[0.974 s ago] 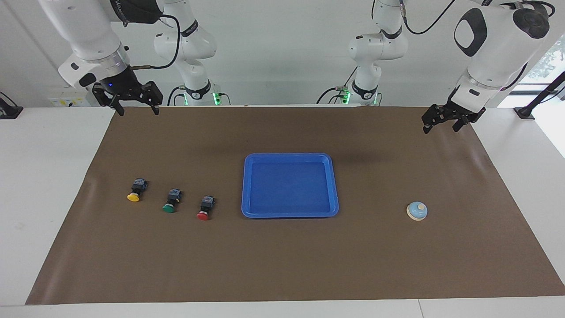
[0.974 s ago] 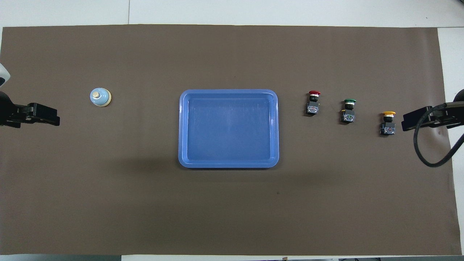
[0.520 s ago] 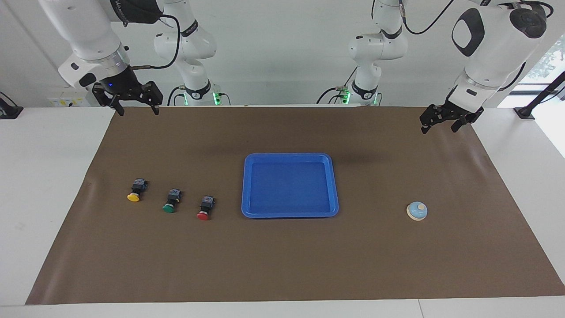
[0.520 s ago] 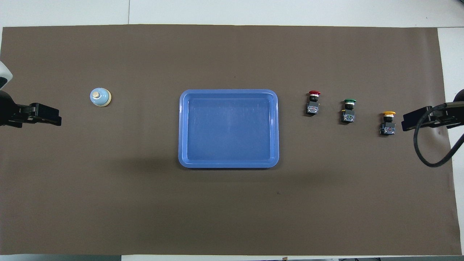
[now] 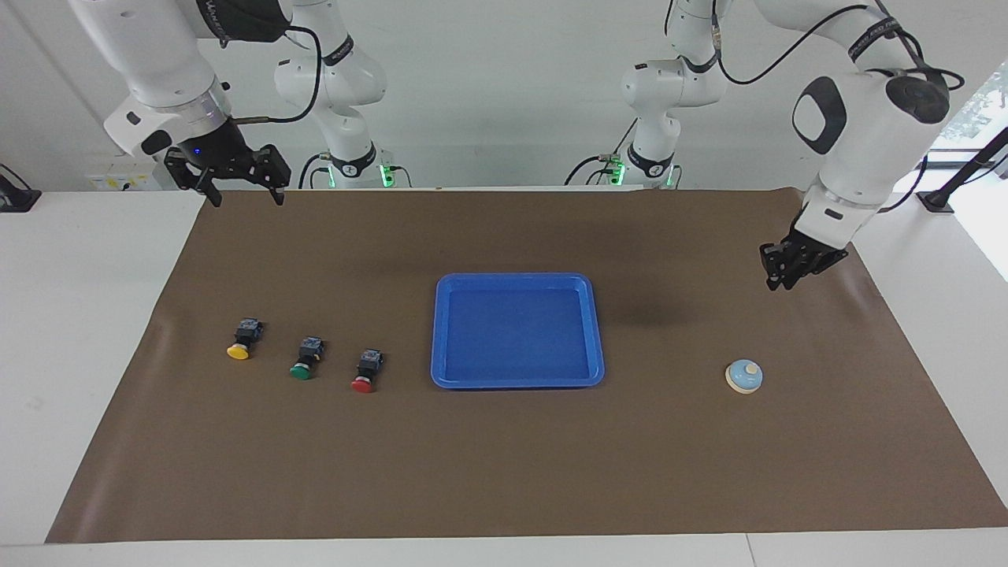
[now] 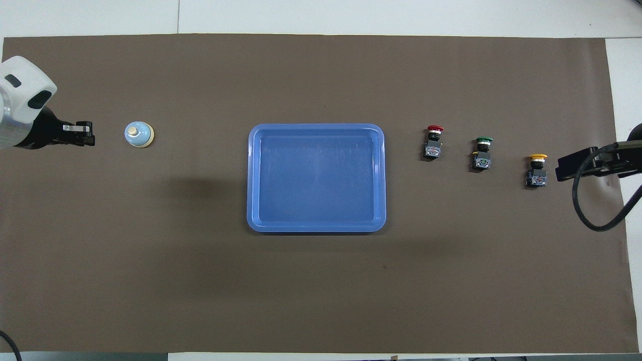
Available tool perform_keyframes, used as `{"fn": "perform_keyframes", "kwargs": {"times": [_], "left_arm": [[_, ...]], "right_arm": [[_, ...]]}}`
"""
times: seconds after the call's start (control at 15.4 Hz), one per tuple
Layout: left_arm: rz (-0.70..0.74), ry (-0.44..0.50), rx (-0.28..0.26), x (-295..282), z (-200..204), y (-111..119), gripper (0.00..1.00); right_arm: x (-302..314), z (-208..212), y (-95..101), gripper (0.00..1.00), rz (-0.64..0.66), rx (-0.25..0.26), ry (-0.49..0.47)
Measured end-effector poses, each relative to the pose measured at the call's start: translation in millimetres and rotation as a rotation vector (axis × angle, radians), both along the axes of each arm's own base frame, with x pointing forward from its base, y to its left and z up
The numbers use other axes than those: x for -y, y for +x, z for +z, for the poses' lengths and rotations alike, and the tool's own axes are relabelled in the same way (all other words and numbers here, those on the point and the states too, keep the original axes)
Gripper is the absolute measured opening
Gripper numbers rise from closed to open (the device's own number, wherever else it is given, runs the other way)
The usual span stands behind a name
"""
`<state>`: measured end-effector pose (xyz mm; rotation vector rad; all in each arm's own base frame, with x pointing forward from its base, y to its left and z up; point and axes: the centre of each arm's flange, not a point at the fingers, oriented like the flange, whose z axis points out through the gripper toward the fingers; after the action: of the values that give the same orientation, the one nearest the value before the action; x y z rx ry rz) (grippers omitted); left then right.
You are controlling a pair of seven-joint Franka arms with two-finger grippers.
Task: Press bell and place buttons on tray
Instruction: 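Press down on the silver bell with the left gripper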
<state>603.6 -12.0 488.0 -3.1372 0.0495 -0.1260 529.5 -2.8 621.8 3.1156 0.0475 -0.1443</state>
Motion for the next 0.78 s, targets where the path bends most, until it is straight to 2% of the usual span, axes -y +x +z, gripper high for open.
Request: {"fn": "perform_keyframes", "kwargs": {"times": [0.13,0.26,0.45,0.78], "left_arm": [[0.002,0.0,0.025,-1,-39,21,0.01],[0.004,0.0,0.039,-2,-72,36,0.01],[0.007,0.0,0.027,-4,-109,46,0.01],[0.008,0.001,0.019,-4,-130,49,0.01]], "right_arm": [[0,0,0.0,1.0,0.0,0.0,0.0],[0,0,0.0,1.0,0.0,0.0,0.0],[0,0,0.0,1.0,0.0,0.0,0.0],[0,0,0.0,1.0,0.0,0.0,0.0]]}}
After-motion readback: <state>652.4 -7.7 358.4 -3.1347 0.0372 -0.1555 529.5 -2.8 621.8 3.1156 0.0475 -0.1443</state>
